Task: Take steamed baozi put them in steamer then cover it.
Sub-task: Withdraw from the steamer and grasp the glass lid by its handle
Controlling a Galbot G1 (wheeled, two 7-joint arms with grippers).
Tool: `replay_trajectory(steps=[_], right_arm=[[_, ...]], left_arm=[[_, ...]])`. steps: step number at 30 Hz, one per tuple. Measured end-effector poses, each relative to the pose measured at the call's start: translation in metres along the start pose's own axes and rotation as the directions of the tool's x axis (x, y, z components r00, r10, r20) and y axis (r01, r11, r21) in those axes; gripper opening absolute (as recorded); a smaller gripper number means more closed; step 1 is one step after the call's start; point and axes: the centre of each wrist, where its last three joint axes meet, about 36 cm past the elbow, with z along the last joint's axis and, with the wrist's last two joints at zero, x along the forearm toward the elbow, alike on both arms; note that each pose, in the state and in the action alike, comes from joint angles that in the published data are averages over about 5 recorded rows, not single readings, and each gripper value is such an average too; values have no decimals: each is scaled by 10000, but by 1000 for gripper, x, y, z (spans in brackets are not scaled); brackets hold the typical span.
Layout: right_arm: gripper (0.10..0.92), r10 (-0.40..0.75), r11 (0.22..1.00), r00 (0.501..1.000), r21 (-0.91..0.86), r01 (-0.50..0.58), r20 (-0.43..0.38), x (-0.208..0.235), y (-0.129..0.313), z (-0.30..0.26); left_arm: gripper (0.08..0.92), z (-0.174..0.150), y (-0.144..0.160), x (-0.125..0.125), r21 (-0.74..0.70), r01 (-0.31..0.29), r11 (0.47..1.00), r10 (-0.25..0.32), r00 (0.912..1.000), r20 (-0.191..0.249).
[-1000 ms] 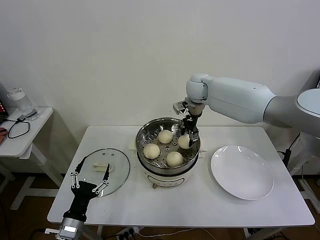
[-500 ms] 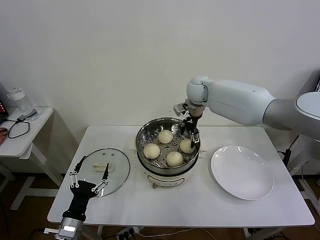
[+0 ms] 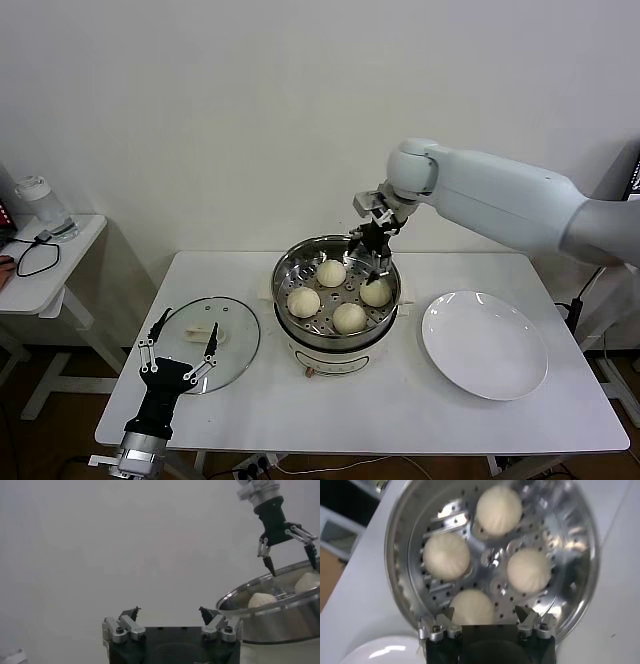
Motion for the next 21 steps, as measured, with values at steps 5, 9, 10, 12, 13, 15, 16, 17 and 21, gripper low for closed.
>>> replay_trajectory(steps=[5,9,10,12,13,15,16,17,21], right_arm=[[823,3092,9510,9369,-629,-3029,1632,1,37,22],[823,5802,8144,7746,-1958,-5463,2518,-7,72,40],[823,6403,7680,7217,-2360,-5954,2629,-11,81,45],[823,7488,6627,6046,-3215,-6763,2715,-18,100,53],[823,7939,6080,5458,-3637,-7057,2681,-22,109,57],[823,8701,4928,4273,-4465,-7468,2456,-30,127,66],[823,9001,4356,3717,-4840,-7589,2273,-33,137,71],[823,9257,3782,3179,-5195,-7662,2051,-37,146,76],[823,9859,1669,1361,-6312,-7575,974,-54,185,92]], left_arm=[[823,-6,6,-6,-421,255,9988,-248,9995,174],[823,-11,10,-10,-789,456,9958,-430,9985,335],[823,-12,11,-11,-888,503,9948,-472,9982,371],[823,-14,12,-13,-1090,583,9923,-539,9976,430],[823,-15,12,-14,-1196,613,9909,-563,9974,448],[823,-16,13,-15,-1411,663,9878,-603,9971,466],[823,-16,13,-15,-1521,684,9860,-618,9970,471],[823,-16,13,-16,-1641,704,9839,-634,9969,474],[823,-12,16,-17,-2209,769,9723,-680,9965,480]])
